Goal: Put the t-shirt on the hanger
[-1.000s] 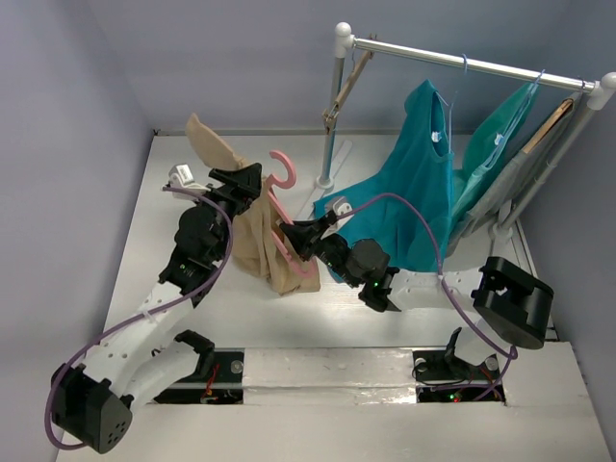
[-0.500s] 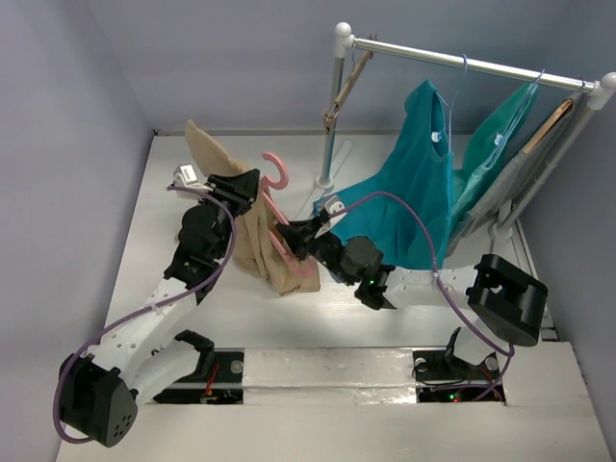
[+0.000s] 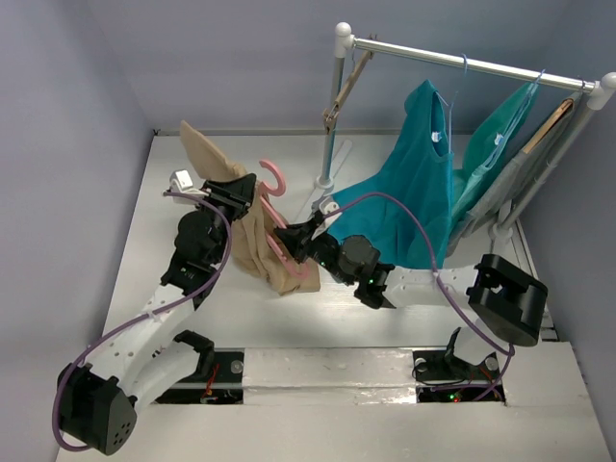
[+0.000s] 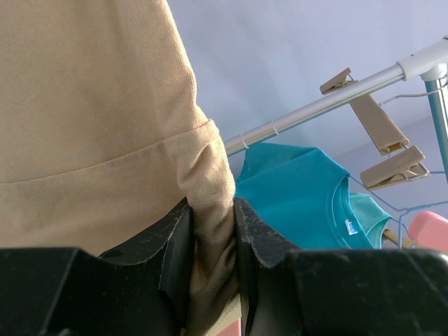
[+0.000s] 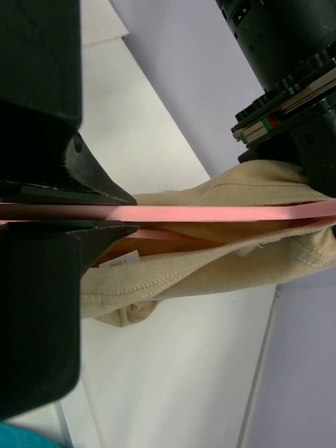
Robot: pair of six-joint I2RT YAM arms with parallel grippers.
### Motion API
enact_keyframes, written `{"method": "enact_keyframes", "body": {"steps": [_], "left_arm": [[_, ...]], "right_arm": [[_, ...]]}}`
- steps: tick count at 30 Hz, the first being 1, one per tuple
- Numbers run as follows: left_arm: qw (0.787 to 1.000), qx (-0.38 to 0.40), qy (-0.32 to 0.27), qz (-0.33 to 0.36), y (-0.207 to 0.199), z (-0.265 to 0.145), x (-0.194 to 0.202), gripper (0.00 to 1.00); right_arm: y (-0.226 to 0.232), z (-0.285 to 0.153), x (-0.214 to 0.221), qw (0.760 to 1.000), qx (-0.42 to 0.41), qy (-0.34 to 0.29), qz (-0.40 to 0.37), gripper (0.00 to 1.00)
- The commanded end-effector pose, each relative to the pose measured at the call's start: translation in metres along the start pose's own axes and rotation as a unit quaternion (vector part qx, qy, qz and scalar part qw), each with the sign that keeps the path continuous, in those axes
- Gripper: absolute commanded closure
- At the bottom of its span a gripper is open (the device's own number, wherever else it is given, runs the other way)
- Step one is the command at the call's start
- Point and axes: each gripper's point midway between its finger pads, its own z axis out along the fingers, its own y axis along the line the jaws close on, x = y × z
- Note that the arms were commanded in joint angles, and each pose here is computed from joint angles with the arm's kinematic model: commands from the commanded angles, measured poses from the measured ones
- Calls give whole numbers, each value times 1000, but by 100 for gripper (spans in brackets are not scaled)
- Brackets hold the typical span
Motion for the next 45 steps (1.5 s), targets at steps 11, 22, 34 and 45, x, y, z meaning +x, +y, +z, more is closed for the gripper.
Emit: {"method": "enact_keyframes", "body": {"steps": [11, 22, 34, 45], "left_arm": [[998, 59, -21, -19, -24, -16, -26, 100], [995, 91, -24, -41, -41, -23, -40, 100], [994, 98, -15, -55, -42, -23, -38, 100], [992, 100, -69, -42, -38, -18, -57, 100]], "right_arm": [[-1, -35, -32, 999, 9, -3, 33, 48], [-45, -58, 46, 990, 84, 77, 89, 80], [-48, -33, 112, 978, 97, 160, 87, 42], [-36, -40, 123, 976, 64, 175, 111, 100]]}}
